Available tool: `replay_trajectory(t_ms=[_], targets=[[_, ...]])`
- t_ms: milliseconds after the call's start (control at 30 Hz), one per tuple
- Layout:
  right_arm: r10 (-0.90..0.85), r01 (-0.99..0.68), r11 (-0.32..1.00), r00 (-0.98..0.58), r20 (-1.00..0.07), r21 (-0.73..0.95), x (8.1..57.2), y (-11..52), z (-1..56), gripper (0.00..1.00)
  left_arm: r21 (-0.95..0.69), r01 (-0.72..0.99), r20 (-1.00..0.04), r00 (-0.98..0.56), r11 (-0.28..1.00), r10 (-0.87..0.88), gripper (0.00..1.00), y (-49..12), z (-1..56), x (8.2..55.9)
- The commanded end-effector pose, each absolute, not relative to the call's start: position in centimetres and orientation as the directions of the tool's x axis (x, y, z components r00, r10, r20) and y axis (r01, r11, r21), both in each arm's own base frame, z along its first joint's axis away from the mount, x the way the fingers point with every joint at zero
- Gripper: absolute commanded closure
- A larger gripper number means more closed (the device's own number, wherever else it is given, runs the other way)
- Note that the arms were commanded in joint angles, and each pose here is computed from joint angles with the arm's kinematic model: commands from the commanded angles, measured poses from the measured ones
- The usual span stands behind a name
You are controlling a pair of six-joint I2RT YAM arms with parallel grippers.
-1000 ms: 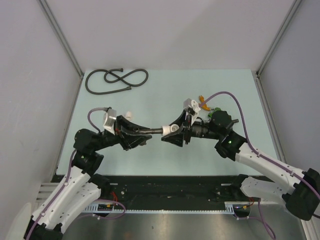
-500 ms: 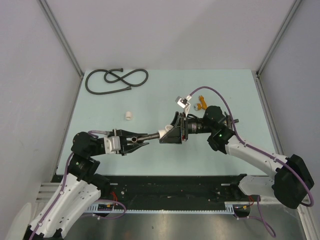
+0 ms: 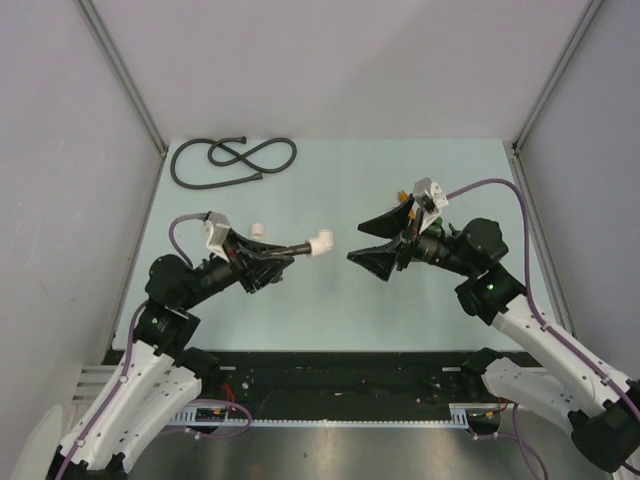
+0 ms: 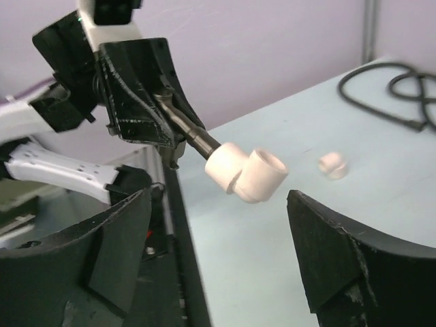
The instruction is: Install the water faucets
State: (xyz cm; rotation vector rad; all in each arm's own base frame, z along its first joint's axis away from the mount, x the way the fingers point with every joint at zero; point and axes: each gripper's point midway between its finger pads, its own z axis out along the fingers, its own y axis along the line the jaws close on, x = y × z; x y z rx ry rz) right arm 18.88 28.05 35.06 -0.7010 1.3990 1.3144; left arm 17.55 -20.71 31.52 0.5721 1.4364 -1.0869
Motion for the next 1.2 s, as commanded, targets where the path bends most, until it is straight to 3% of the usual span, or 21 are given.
replay_trajectory(t_ms=[0, 200, 300, 900, 1000, 1167], targets=[[0.114, -0.933, 0.360, 0.030, -0.993, 0.013, 19.6, 26.7, 35.3, 0.13, -0.588, 0.701, -0.796, -0.415, 0.404, -0.440, 0.99, -20.6, 33.3, 18.7], [-0.063, -0.879, 0.346, 0.327, -0.943, -0.328, 17.7, 28.6, 33.1, 0.07, -0.766, 0.595, -0.626, -0.605, 0.243, -0.492, 1.00, -22.1, 33.0, 18.4], [-0.112, -0.861, 0.329, 0.373, -0.921, -0.389, 17.6, 29.6, 31.9, 0.06, -0.800, 0.572, -0.579, -0.656, 0.181, -0.485, 1.00, -22.7, 32.9, 18.2], [-0.219, -0.829, 0.345, 0.386, -0.896, -0.441, 19.9, 31.4, 27.9, 0.13, -0.857, 0.515, -0.481, -0.777, 0.028, -0.405, 1.00, -24.1, 33.7, 17.0], [-0.230, -0.830, 0.345, 0.379, -0.897, -0.439, 20.2, 31.7, 27.3, 0.20, -0.855, 0.519, -0.481, -0.782, 0.012, -0.397, 1.00, -24.2, 34.0, 16.7], [-0.175, -0.854, 0.319, 0.373, -0.911, -0.411, 19.3, 32.3, 28.0, 0.53, -0.842, 0.540, -0.505, -0.774, 0.018, -0.382, 1.00, -24.3, 34.2, 16.5]])
